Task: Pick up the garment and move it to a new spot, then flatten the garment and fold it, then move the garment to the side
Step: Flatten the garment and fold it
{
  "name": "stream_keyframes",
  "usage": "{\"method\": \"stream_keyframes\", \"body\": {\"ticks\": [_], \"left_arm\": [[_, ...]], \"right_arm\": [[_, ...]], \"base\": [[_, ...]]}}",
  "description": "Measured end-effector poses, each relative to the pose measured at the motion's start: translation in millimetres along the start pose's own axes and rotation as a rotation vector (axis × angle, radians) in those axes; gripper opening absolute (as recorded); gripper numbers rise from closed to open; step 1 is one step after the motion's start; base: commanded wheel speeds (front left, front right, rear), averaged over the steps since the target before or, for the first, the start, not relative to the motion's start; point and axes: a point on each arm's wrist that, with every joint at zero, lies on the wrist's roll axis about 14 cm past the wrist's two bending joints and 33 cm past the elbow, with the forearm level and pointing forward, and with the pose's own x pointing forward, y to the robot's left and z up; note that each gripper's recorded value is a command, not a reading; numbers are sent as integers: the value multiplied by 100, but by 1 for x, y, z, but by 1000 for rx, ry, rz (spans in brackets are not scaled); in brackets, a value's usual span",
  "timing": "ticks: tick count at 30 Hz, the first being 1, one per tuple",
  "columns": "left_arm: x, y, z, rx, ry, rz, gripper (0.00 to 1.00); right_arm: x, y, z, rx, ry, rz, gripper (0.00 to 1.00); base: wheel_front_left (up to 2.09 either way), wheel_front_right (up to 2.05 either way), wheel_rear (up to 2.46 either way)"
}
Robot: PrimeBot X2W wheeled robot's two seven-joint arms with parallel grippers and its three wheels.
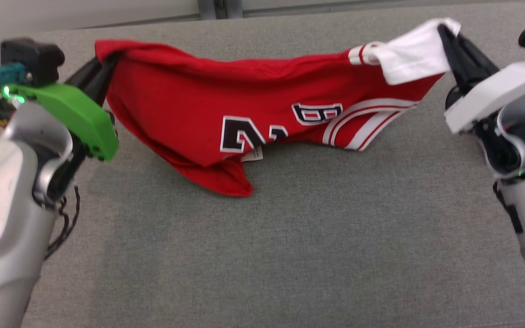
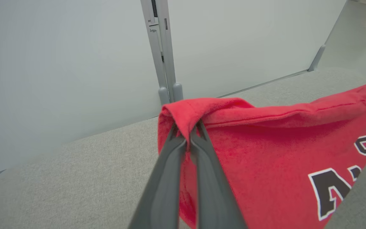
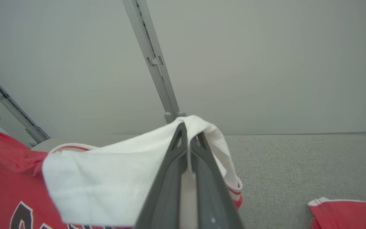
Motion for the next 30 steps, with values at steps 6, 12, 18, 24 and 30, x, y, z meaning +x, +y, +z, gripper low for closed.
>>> {"method": "stream_keyframes", "body": {"ticks": [6,12,18,24,30], "left_arm": [[62,32,50,97,-55,18,0],[111,64,90,146,-122,60,0],[144,83,118,165,-192,92,0],[158,94,133,173,-215,117,0],[160,102,128,153,-208,128,0]], "right_arm": [[69,-5,53,-50,-150,37,0],[125,-8,81,-79,-253,55,0],[160,-10,112,-109,-354,64,0],[169,-7,150,-167,-422,71,0],[170,-5,158,-238,-397,75,0]], "base": [[0,0,0],[0,0,0],[0,0,0],[0,0,0],[0,0,0]]}}
